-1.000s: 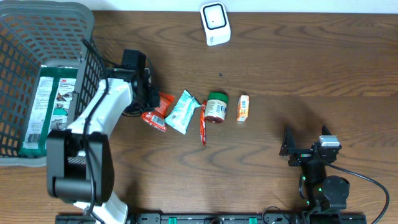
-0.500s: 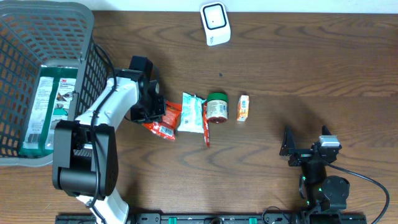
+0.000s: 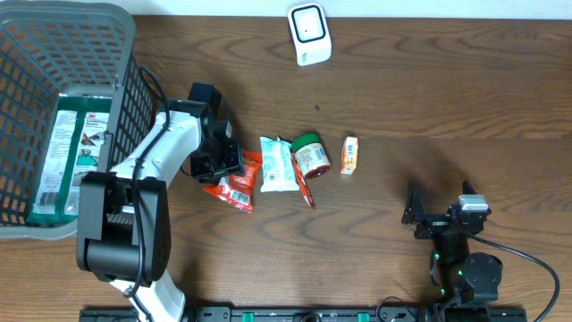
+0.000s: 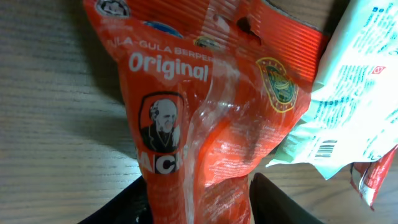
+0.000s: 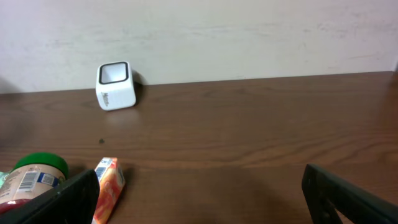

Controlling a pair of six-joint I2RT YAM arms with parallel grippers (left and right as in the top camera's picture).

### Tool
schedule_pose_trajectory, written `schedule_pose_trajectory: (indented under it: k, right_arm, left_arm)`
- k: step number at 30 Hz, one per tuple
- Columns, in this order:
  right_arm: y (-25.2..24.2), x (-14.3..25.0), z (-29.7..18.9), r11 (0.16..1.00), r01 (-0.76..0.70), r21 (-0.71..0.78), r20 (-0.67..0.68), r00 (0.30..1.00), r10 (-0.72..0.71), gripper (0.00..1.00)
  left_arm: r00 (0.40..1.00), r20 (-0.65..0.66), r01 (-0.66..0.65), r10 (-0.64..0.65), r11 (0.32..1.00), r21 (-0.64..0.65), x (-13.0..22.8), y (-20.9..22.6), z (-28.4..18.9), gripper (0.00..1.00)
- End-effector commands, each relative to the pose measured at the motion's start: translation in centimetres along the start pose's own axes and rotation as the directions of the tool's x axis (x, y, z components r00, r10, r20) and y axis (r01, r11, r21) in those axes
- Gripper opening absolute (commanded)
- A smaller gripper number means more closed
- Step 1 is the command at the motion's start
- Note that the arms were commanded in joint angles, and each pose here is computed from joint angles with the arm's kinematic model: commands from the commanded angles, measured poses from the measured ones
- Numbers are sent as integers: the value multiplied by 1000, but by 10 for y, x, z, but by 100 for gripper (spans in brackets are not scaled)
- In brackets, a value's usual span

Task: Scan the item barcode
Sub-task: 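Lower the red bag onto the table left of the pouch and release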

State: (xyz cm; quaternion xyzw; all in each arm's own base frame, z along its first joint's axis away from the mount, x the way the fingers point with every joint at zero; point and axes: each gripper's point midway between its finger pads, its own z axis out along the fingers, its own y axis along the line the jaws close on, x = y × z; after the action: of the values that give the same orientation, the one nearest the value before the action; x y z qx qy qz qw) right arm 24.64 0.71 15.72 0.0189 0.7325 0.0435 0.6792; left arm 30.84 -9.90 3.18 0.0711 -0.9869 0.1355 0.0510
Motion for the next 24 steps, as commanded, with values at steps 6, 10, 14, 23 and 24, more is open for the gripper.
schedule_pose_trajectory:
  k: [6,10,14,23,24]
  right_arm:
    - [-3,1,0,1000,-10,12,0,1000,10,99]
    - [-3,1,0,1000,-10,12,-1,1000,10,99]
    - [-3,1,0,1000,-10,11,0,1000,10,99]
    - [-3,1,0,1000,-10,11,0,1000,10,99]
    - [-3,1,0,1000,-10,12,-1,1000,10,99]
  left_arm:
    - [989,140,-46,44,999,7,-15,-13,-41,64]
    - [970,234,-63,65,998,-15,-18,-14,-68,69]
    - [940,328,-91,95,995,-28,-16,-17,-98,76]
    - [820,556,-127,136,990,-55,-9,-23,-174,83]
    - [805,577,-126,137,990,-61,-9,-23,-182,83]
